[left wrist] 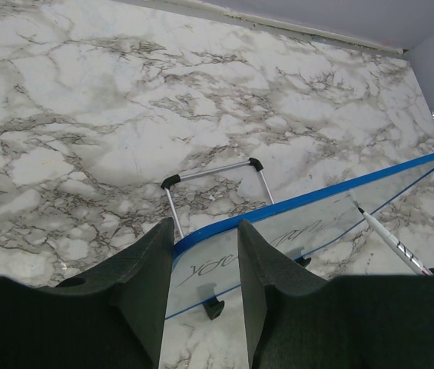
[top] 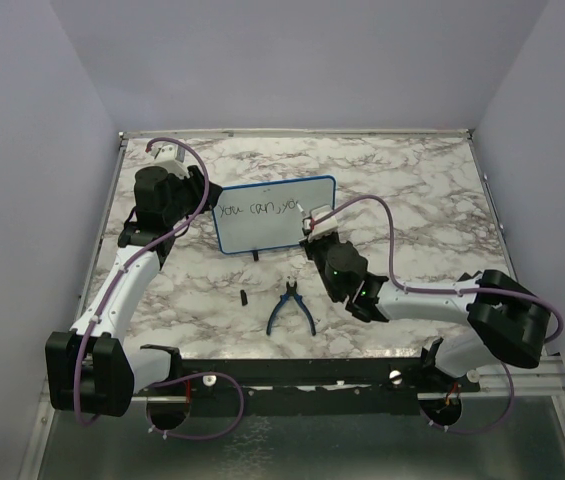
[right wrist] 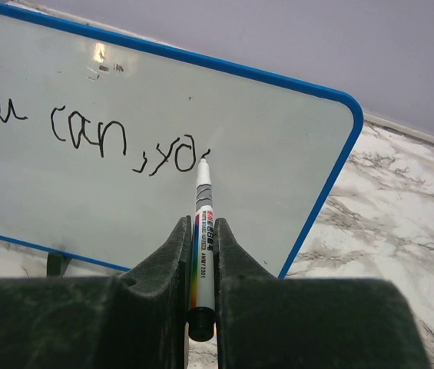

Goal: Write a sentence on the whiteboard

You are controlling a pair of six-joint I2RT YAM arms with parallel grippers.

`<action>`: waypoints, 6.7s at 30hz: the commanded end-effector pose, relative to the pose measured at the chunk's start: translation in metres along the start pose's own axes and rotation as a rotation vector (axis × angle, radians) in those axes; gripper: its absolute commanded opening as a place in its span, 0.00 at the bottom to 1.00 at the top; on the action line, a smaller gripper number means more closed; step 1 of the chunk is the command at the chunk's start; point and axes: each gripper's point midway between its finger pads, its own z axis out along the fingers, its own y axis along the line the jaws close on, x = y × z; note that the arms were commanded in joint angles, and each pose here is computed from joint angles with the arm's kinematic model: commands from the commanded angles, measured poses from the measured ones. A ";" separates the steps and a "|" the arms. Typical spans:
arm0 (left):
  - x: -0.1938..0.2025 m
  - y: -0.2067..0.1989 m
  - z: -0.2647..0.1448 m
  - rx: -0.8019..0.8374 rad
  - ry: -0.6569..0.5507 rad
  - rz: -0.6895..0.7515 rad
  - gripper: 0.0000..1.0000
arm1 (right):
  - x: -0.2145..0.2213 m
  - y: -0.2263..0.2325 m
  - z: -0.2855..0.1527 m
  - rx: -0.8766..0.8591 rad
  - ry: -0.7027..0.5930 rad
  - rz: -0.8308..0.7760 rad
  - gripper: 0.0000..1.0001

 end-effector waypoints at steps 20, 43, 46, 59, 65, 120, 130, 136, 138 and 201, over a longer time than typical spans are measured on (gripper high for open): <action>0.005 -0.006 -0.004 0.031 0.014 0.006 0.40 | 0.024 -0.005 -0.005 0.015 0.067 0.024 0.01; 0.005 -0.007 -0.005 0.033 0.016 0.007 0.40 | -0.014 -0.016 0.002 0.065 -0.033 0.021 0.01; 0.005 -0.006 -0.005 0.032 0.015 0.008 0.40 | -0.017 -0.016 0.003 0.065 -0.042 0.021 0.01; 0.005 -0.006 -0.005 0.032 0.016 0.006 0.40 | -0.012 -0.015 0.003 0.068 -0.033 0.012 0.01; 0.005 -0.007 -0.005 0.034 0.016 0.007 0.40 | 0.005 -0.012 0.001 0.060 0.009 0.010 0.01; 0.006 -0.007 -0.005 0.033 0.016 0.006 0.40 | -0.006 -0.024 -0.008 0.059 -0.024 0.025 0.01; 0.006 -0.006 -0.004 0.033 0.016 0.006 0.40 | -0.012 -0.027 -0.004 0.066 -0.045 0.024 0.01; 0.007 -0.006 -0.004 0.032 0.017 0.005 0.40 | -0.014 -0.025 -0.001 0.051 -0.052 0.023 0.01; 0.007 -0.006 -0.004 0.032 0.017 0.006 0.40 | -0.014 -0.024 0.000 0.046 -0.055 0.021 0.01; 0.005 -0.007 -0.005 0.034 0.014 0.008 0.40 | -0.010 -0.037 -0.003 0.104 -0.033 0.022 0.01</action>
